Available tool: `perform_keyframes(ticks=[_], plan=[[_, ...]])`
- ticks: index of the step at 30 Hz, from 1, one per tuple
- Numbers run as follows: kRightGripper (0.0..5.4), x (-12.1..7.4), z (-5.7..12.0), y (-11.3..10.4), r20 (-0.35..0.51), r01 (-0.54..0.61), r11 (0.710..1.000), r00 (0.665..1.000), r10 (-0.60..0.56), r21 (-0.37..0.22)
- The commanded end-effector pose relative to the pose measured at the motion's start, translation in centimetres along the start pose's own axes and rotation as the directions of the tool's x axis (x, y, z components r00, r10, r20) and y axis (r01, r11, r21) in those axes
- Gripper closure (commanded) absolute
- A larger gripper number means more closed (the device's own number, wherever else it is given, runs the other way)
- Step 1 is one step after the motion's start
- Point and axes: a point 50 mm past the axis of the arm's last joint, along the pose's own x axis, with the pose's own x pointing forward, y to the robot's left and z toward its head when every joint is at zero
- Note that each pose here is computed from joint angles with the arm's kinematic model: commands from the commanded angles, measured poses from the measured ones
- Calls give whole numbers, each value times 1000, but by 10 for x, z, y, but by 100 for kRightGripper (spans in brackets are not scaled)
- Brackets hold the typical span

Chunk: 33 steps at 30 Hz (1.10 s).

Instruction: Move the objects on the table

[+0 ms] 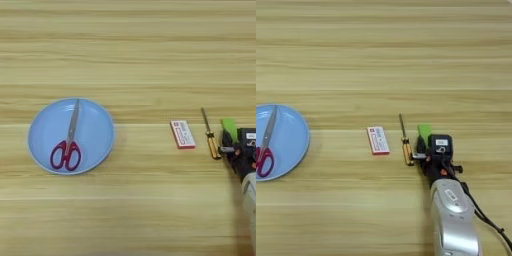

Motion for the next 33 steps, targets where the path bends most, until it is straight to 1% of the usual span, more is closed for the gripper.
perform_keyframes(ticks=[1,11,12,17,19,23,27,33], plan=[[401,10,17,-5,83,9,1000,997,-6,-28],[401,11,11,-8,64,18,999,998,-16,-34],[365,11,10,-8,63,20,999,998,-18,-34],[326,11,10,-9,64,28,999,998,-26,-34],[297,12,10,-10,66,31,999,997,-28,-33],[256,11,11,-10,70,32,999,997,-29,-32],[206,10,14,-9,83,33,999,996,-30,-28],[148,8,22,-7,117,29,999,993,-26,-25]])
